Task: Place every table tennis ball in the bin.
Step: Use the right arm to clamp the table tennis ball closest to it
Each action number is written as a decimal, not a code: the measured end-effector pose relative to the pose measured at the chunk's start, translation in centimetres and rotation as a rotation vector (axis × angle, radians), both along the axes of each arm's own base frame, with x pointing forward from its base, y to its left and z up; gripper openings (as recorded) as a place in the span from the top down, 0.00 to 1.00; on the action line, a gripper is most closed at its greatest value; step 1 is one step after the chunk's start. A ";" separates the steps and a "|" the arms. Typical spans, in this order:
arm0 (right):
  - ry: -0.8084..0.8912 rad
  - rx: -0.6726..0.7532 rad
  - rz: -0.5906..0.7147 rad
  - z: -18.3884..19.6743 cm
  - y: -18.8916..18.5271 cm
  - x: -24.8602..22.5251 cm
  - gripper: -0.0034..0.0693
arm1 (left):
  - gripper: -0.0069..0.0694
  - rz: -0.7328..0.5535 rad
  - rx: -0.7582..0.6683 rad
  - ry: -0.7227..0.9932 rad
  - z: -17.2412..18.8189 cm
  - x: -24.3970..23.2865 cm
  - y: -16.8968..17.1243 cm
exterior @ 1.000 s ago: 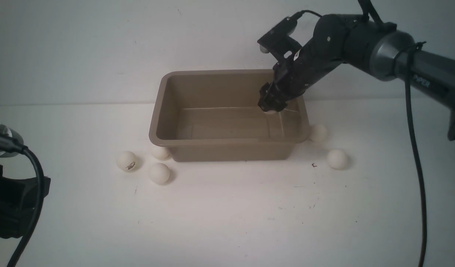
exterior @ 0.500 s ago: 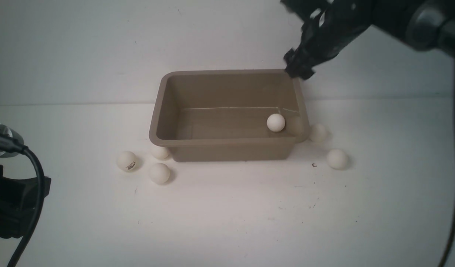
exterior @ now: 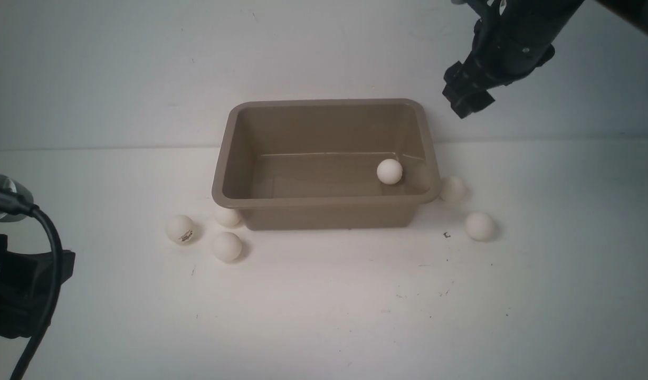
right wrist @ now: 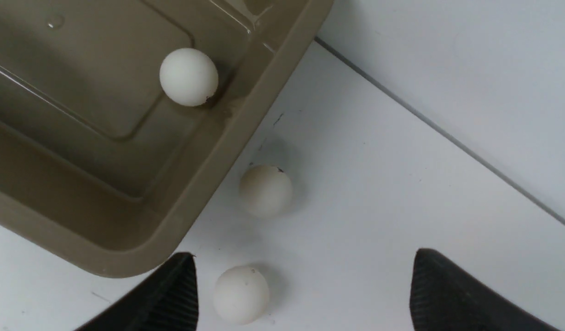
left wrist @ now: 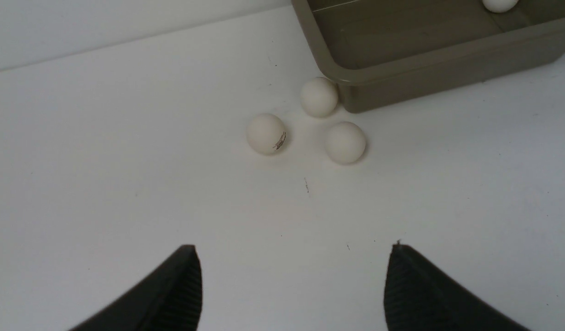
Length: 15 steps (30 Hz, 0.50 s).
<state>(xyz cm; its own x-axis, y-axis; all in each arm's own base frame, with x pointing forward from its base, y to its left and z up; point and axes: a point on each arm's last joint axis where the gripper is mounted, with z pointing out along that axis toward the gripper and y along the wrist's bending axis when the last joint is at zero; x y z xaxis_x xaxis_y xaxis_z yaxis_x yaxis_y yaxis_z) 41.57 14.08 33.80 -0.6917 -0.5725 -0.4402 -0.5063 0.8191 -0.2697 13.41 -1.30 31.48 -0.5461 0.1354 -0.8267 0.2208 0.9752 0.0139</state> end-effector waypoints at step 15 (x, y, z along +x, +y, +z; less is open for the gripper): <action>0.197 -0.005 -0.041 -4.6 -1.1 -2.9 0.18 | 0.28 0.000 0.000 0.000 0.0 0.0 0.0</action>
<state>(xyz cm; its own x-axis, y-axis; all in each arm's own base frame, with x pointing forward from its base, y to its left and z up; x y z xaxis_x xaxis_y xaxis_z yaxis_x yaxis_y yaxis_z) 38.66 13.03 29.19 -0.7871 -0.5439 -0.2908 -0.5159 0.8390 -0.1728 13.41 -1.30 31.48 -0.5461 0.1354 -0.8267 0.2208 0.9752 0.0139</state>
